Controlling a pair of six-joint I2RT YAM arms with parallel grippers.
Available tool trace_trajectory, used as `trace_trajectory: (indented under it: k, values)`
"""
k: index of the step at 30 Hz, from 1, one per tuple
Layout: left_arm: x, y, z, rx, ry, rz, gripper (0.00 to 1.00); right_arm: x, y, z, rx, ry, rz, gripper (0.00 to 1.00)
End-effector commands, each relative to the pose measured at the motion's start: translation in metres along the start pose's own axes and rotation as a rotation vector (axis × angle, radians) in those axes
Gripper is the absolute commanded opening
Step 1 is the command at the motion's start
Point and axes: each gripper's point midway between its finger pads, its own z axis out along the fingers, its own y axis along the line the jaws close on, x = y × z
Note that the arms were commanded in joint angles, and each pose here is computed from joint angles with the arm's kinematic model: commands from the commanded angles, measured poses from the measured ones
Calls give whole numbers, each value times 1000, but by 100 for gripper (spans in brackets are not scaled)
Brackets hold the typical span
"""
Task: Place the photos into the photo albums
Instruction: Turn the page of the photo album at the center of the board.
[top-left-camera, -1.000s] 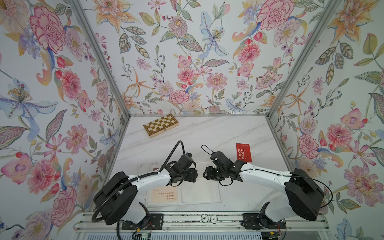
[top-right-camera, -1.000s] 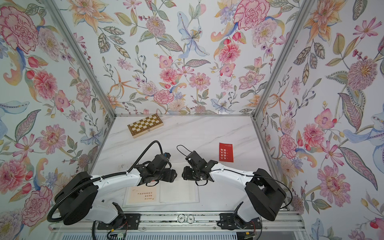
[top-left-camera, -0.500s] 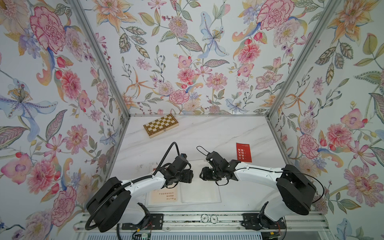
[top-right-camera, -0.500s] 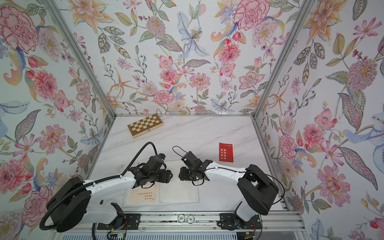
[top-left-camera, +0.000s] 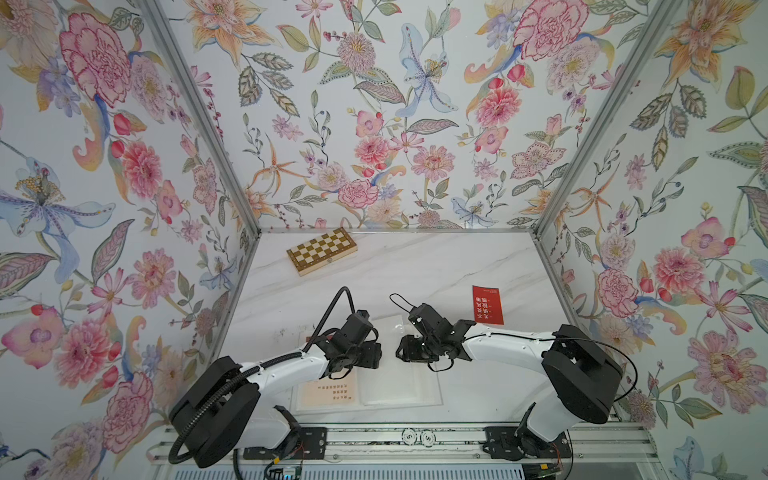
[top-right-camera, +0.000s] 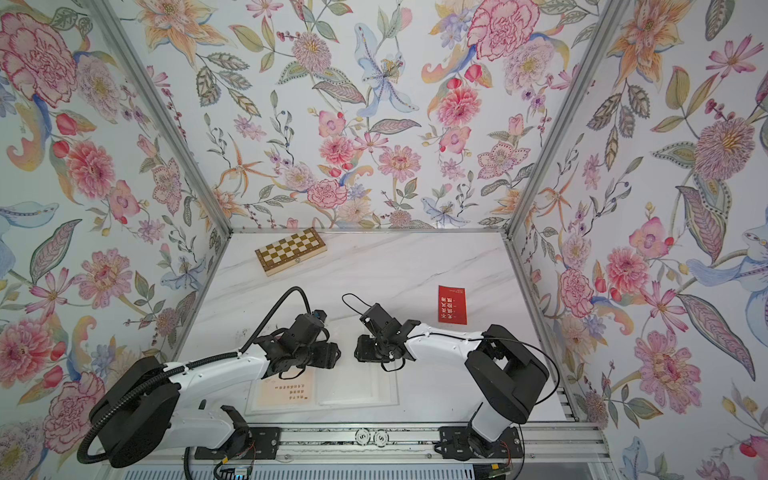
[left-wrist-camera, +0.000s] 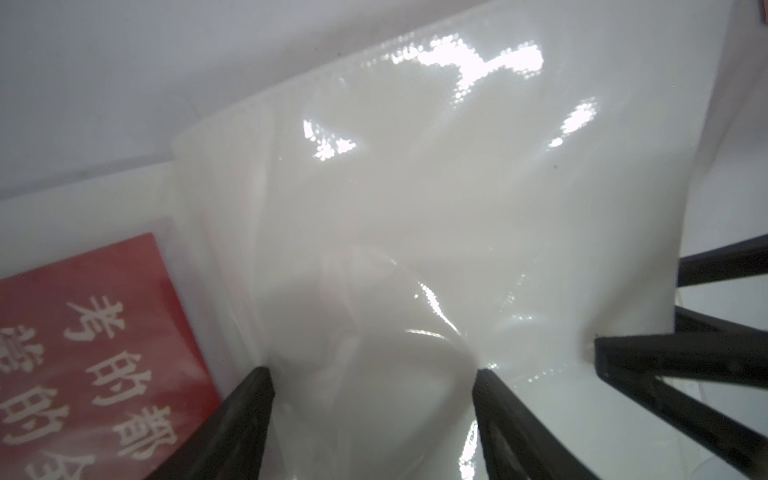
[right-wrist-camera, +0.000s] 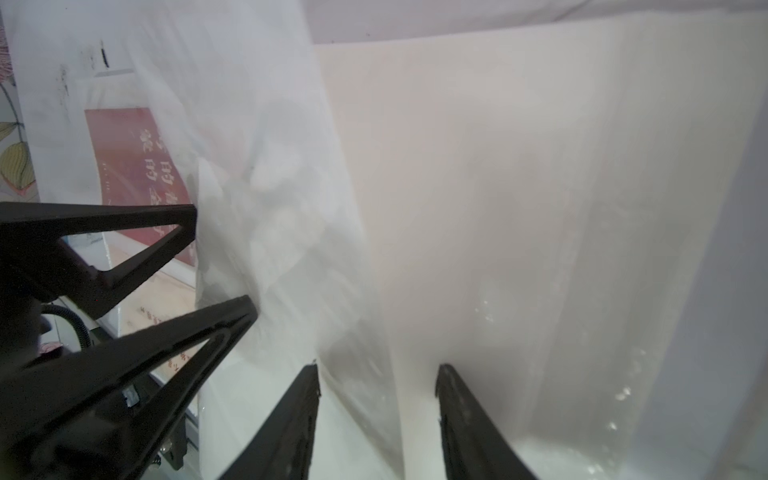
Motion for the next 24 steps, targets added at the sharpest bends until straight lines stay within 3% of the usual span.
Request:
trace_trajectory:
  k: [1,7,12,24]
  values:
    - [13,14,-3,-44,44,-24,75,-4,26,-1,-117,5,-4,43]
    - [-8,29,-24,-56,-14,-47,76,-7,52,-10,-247,1,-12,28]
    - [-32,55,-56,-93,-86,-82,77,-7,79,-16,-329,16,-39,10]
    - [-73,101,-124,-157,-234,-180,77,-2,169,2,-478,94,-154,16]
